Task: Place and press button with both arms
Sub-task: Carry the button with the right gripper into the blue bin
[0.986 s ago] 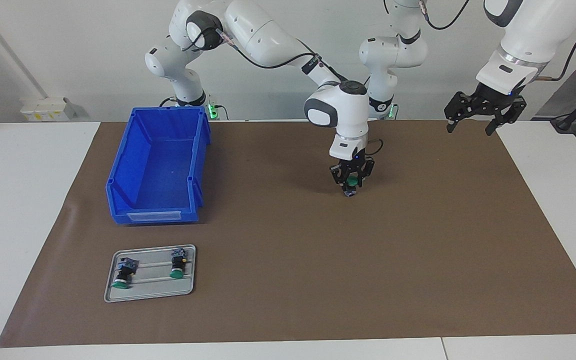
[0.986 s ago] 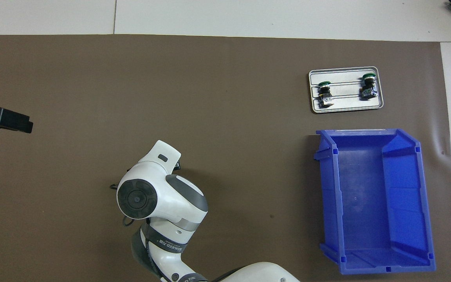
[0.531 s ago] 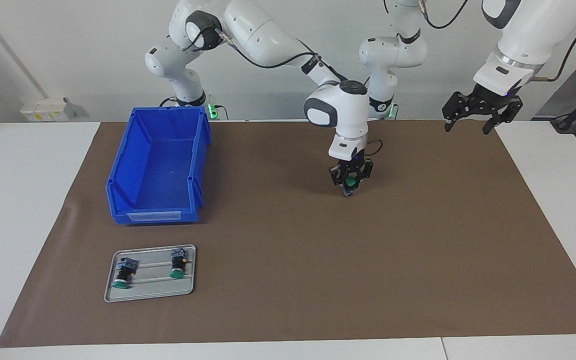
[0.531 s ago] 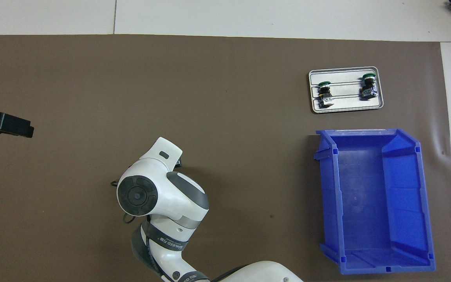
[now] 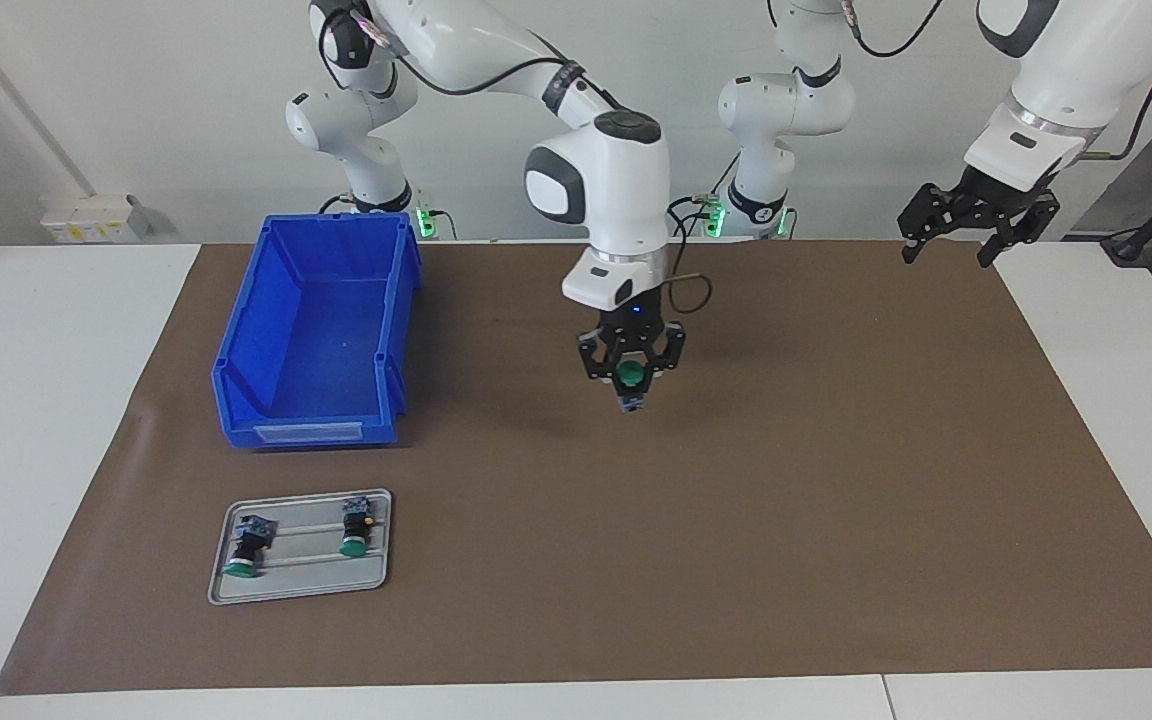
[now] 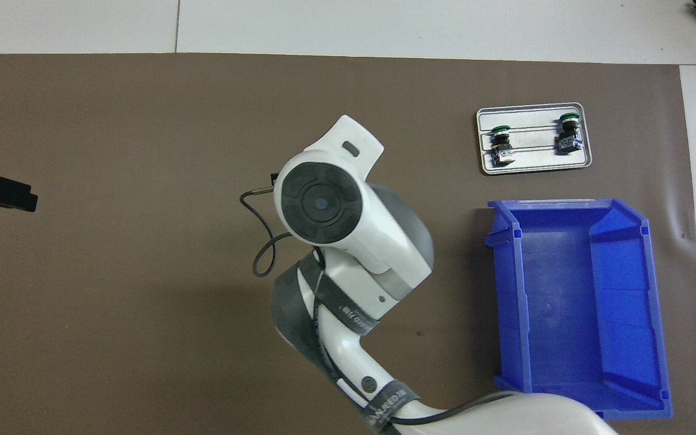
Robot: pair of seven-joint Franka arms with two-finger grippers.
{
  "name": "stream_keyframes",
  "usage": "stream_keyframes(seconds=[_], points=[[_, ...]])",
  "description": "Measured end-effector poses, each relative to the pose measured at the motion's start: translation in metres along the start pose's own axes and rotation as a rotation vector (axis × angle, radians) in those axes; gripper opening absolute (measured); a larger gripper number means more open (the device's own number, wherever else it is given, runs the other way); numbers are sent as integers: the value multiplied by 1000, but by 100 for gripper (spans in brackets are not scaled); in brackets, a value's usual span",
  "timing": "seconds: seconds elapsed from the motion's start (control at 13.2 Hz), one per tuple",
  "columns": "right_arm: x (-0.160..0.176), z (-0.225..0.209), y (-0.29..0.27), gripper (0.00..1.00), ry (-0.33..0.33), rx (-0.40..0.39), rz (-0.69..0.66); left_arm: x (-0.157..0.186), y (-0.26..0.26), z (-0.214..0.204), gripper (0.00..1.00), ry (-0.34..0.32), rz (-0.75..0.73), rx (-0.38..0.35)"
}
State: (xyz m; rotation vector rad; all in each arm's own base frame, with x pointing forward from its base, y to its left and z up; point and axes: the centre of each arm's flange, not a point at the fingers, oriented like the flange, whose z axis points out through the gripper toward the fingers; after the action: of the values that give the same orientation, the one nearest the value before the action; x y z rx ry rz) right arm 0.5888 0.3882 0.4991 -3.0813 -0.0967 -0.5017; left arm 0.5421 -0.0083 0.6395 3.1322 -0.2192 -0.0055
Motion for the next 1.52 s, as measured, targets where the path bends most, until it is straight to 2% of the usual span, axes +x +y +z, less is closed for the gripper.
stream_keyframes(seconds=[0.15, 0.3, 0.46, 0.68, 0.83, 1.14, 1.52], points=[[21, -22, 80, 36, -5, -31, 3, 0, -2, 0, 100, 0, -3, 0], [28, -29, 171, 36, -29, -53, -23, 0, -1, 0, 100, -1, -2, 0], [16, -35, 257, 36, -79, -46, -50, 0, -1, 0, 100, 0, -2, 0], [-23, -31, 336, 36, -147, -52, -72, 0, -1, 0, 100, 0, -2, 0], [-56, -10, 363, 36, -152, -52, -64, 0, -1, 0, 100, 0, -2, 0], [-132, 45, 380, 36, -145, -45, -36, 0, -1, 0, 100, 0, -2, 0], [-175, 89, 388, 36, -114, -44, -20, 0, -1, 0, 100, 0, -2, 0]])
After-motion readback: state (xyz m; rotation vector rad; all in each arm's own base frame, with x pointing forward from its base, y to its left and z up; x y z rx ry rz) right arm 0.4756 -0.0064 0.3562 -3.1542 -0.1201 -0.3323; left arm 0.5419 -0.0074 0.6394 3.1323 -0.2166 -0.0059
